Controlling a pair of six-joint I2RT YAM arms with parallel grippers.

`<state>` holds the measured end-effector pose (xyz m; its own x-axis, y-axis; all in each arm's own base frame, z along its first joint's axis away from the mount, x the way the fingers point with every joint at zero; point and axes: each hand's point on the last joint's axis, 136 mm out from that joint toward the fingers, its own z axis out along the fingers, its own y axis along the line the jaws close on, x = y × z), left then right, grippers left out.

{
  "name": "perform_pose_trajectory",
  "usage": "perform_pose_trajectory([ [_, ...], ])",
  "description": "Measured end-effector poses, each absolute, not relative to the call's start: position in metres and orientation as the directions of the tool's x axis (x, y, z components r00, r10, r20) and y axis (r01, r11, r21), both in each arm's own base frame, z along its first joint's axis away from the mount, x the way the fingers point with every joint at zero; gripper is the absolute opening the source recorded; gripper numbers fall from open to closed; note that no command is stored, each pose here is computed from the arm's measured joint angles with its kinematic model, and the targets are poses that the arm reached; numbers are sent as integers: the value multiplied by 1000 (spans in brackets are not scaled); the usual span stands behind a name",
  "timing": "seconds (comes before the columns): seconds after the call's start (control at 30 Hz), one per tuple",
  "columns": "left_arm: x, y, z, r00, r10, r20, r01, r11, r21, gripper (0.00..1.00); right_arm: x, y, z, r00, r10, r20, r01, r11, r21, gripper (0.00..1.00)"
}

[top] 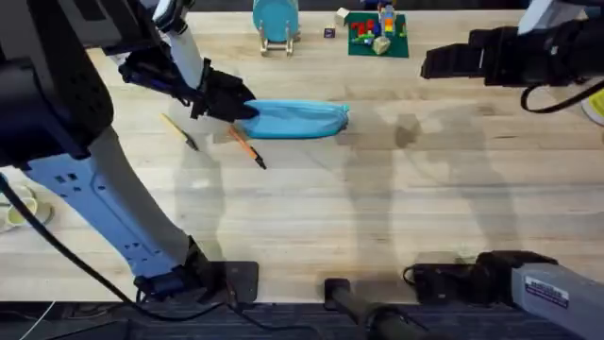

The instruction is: Unzip the bag, pick up the pens from the table one at a time and place them inside, then zip the bag closed.

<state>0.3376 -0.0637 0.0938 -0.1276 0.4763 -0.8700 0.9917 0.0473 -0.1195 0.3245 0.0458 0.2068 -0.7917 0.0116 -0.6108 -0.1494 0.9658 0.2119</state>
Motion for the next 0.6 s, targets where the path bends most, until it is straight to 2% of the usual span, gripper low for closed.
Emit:
perform_pose_trajectory([
  [0.4, 338, -64, 94, -125, 477, -870, 992, 47, -117, 41, 326, 46, 208, -787, 2, -617, -159, 966, 205, 996],
  [0.6, 338, -64, 94, -125, 477, -870, 992, 47, -117, 41, 316, 46, 201, -815, 3, -579, -147, 966, 213, 996],
])
